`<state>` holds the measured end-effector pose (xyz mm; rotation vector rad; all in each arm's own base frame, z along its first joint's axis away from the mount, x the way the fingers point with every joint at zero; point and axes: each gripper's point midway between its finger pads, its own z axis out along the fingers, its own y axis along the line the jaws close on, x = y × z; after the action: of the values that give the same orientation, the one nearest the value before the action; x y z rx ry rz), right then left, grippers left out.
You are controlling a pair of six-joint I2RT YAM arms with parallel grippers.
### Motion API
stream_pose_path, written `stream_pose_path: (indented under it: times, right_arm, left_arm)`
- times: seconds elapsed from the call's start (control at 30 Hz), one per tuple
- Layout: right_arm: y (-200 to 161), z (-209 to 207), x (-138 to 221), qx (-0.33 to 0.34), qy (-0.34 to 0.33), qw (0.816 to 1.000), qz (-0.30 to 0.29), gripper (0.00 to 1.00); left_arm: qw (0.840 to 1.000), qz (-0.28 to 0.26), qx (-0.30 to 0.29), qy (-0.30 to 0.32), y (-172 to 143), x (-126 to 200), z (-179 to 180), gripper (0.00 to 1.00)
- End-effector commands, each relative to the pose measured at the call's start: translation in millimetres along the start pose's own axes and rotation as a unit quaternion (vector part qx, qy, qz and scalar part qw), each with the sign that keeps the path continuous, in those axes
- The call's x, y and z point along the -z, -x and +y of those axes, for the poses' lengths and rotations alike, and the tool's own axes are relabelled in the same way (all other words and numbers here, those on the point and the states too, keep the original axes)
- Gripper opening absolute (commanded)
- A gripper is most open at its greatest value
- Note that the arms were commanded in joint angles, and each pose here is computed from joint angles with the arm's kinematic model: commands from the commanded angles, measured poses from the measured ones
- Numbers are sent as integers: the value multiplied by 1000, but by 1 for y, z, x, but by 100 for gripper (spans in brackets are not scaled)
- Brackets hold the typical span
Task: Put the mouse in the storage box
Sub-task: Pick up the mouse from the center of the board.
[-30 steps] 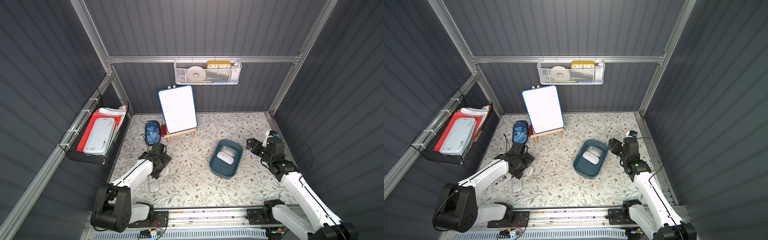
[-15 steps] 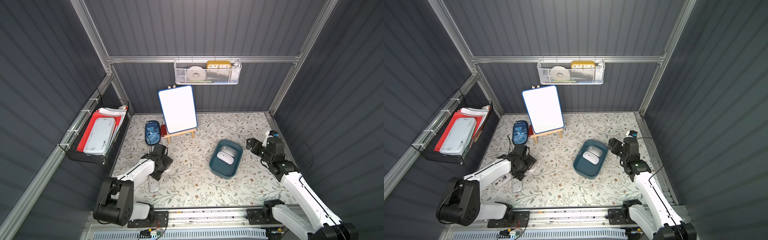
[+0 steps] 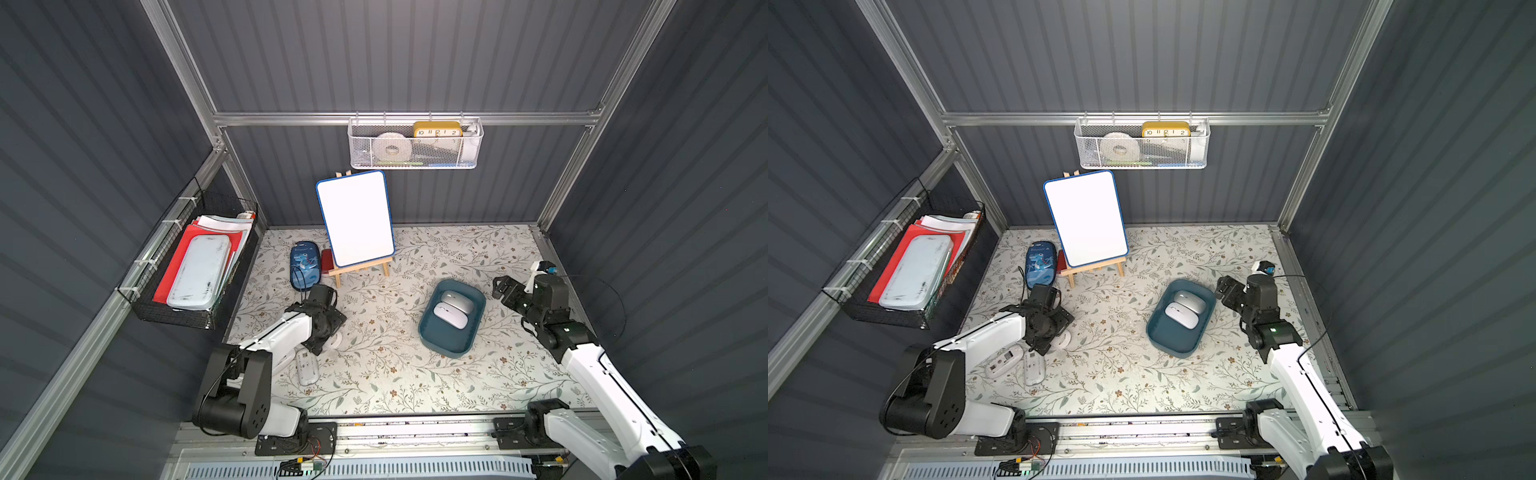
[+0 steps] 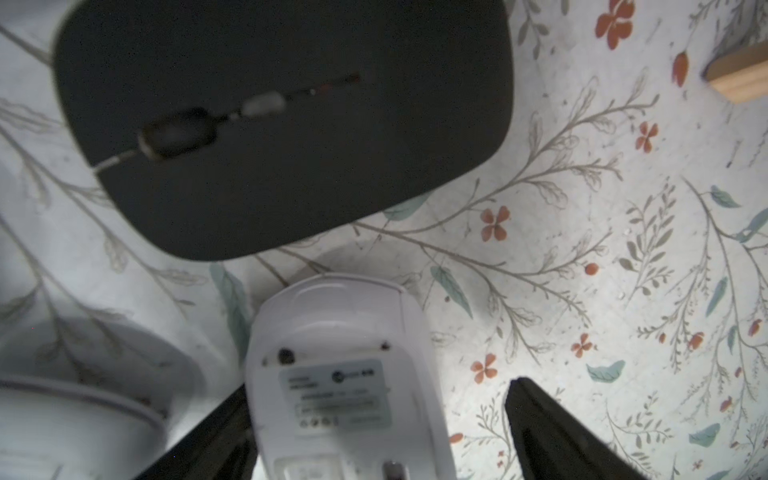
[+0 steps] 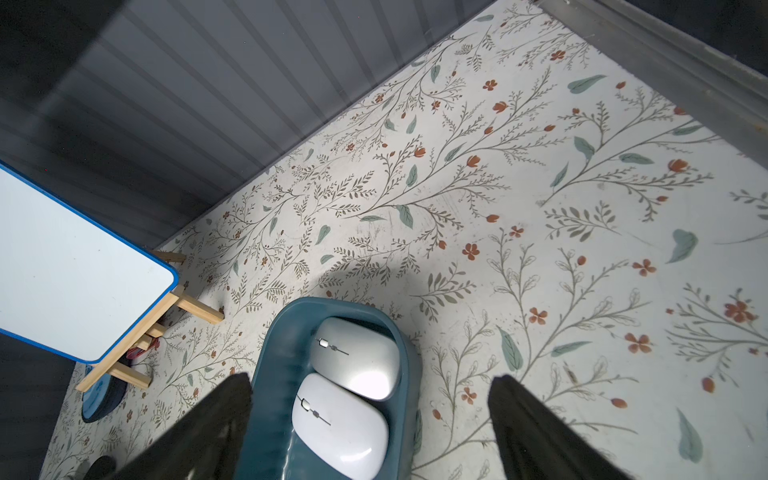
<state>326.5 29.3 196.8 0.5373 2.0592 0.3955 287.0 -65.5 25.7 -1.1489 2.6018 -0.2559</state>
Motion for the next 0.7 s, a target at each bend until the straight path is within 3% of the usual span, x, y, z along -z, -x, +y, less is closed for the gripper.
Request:
stream_pose_path:
  times: [0.0,0.37,0.43,0.5,0.67]
  right_arm:
    - [-3,-2,-1,0,0,1000,-1,93]
    - [-2,-2,1,0,2,1000,-2,93]
    - [-2,-2,1,0,1,1000,-3,93]
    - [-2,-2,1,0,1,1000,-3,93]
    - [-2,-2,1,0,1,1000,-4,93]
  left_arm:
    - [999,24,-18,40,-13,-19,18,84]
    - [997,32,-61,29,-27,-21,5,62]
    - [997,37,-68,31,-32,-21,4,68]
    - [996,41,-77,36,-36,-22,4,82]
    - [994,51,-88,32,-45,-17,0,88]
